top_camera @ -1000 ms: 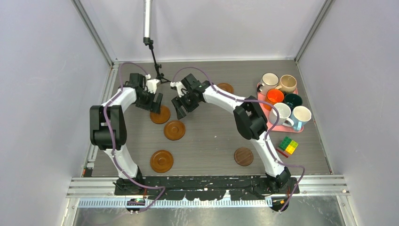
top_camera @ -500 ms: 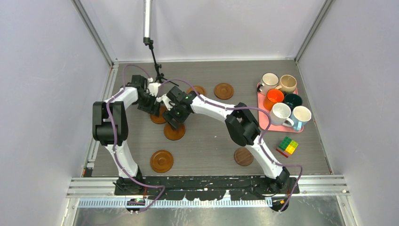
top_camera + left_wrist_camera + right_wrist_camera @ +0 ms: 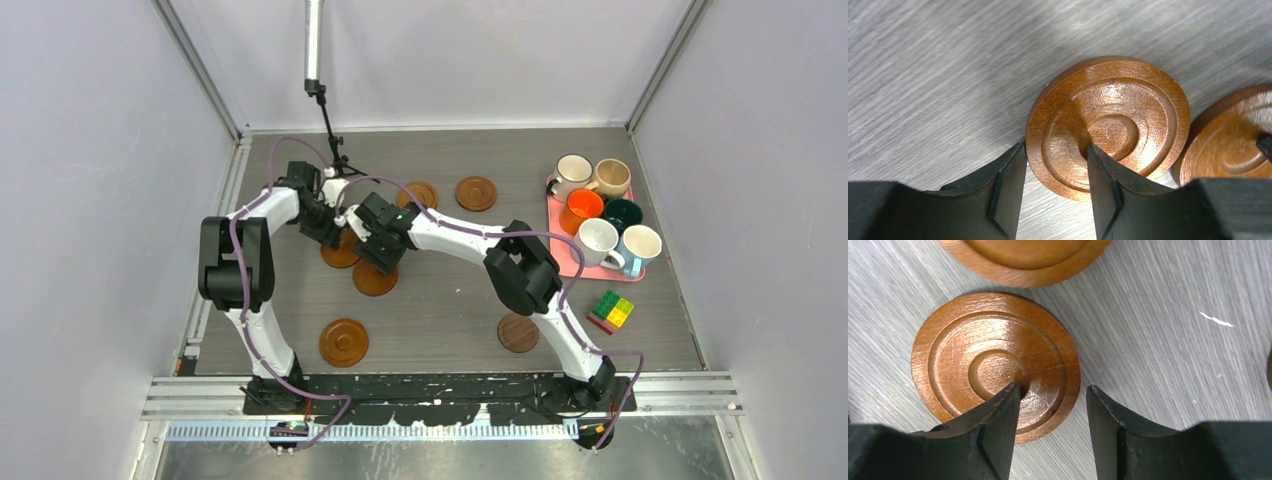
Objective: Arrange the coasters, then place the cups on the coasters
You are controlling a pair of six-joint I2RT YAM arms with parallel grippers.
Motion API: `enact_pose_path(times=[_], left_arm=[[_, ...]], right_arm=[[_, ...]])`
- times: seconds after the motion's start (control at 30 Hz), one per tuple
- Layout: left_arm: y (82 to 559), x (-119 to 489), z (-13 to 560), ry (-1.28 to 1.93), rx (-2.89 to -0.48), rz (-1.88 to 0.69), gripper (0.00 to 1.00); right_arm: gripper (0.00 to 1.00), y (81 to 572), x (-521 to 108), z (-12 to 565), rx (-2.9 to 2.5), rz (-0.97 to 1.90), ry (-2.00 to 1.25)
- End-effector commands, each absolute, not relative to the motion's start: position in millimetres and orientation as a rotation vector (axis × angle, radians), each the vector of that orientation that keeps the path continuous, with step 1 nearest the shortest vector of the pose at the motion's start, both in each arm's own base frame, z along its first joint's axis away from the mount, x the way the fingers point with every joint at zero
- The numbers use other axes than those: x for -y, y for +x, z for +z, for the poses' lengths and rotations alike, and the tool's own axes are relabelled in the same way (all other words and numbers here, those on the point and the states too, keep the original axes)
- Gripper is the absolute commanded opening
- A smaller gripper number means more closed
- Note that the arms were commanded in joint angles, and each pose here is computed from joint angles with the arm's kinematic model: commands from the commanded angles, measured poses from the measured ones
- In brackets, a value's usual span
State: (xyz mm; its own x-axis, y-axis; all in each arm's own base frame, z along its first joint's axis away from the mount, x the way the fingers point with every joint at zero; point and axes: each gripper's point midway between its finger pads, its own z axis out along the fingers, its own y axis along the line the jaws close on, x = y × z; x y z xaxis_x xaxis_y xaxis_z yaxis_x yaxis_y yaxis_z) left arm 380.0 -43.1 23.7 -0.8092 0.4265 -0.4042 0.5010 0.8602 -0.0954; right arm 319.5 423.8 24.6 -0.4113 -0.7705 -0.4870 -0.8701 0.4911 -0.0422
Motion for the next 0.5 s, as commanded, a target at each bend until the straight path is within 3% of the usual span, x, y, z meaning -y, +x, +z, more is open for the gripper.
enact_pose_path(times=[0.0,0.47], left_arm=[[356.0,58.9,18.1,0.809,-2.664,-0.280,0.48],[348.1,146.9,19.4,0.872,-2.657,-0.344,0.43]], right_arm=[[0.54,339.7,-335.8,-7.2,-2.468,-0.052,-1.332],[0.49,344.6,-183.7,8.2,-2.707,-0.076,-1.006]])
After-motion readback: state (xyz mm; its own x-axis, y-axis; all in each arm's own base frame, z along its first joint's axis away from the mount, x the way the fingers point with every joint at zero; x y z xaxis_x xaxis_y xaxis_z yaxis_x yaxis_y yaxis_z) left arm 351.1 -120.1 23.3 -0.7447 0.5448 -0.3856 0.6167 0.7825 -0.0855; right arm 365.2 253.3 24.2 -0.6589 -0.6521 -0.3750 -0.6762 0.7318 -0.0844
